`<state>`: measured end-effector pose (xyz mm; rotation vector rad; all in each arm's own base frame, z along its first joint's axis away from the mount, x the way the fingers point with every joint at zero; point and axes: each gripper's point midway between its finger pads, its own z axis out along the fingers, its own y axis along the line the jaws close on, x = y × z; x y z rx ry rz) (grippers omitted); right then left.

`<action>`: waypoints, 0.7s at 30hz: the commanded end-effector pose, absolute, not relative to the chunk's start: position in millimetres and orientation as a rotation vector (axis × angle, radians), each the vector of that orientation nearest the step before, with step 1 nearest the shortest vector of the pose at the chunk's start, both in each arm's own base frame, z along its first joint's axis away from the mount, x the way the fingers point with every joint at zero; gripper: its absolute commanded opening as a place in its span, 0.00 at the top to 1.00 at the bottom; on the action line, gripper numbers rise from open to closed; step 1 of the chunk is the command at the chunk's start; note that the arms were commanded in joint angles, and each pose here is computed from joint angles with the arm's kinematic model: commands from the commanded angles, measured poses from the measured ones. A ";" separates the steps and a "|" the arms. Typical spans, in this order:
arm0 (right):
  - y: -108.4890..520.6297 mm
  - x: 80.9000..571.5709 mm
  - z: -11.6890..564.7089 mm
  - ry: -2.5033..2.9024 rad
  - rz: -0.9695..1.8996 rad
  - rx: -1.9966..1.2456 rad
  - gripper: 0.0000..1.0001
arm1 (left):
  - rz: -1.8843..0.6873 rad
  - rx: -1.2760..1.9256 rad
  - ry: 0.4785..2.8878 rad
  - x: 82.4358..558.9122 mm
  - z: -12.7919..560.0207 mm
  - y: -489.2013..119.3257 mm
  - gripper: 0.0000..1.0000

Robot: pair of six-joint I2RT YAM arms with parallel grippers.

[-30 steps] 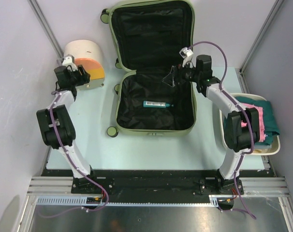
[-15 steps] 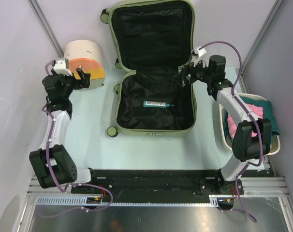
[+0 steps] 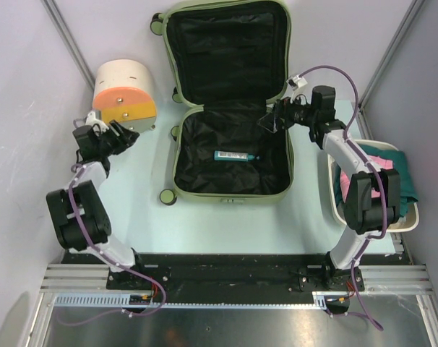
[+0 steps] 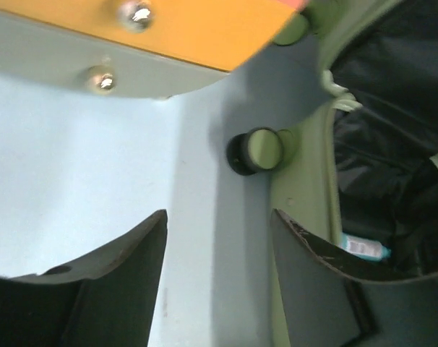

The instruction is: Open, take out, and arrange the luggage

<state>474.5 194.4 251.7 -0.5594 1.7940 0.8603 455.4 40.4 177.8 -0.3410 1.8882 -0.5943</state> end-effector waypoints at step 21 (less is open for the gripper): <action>180.4 485.1 240.1 1.857 0.667 -0.637 0.00 | -0.521 -0.458 1.823 567.7 138.7 110.9 0.55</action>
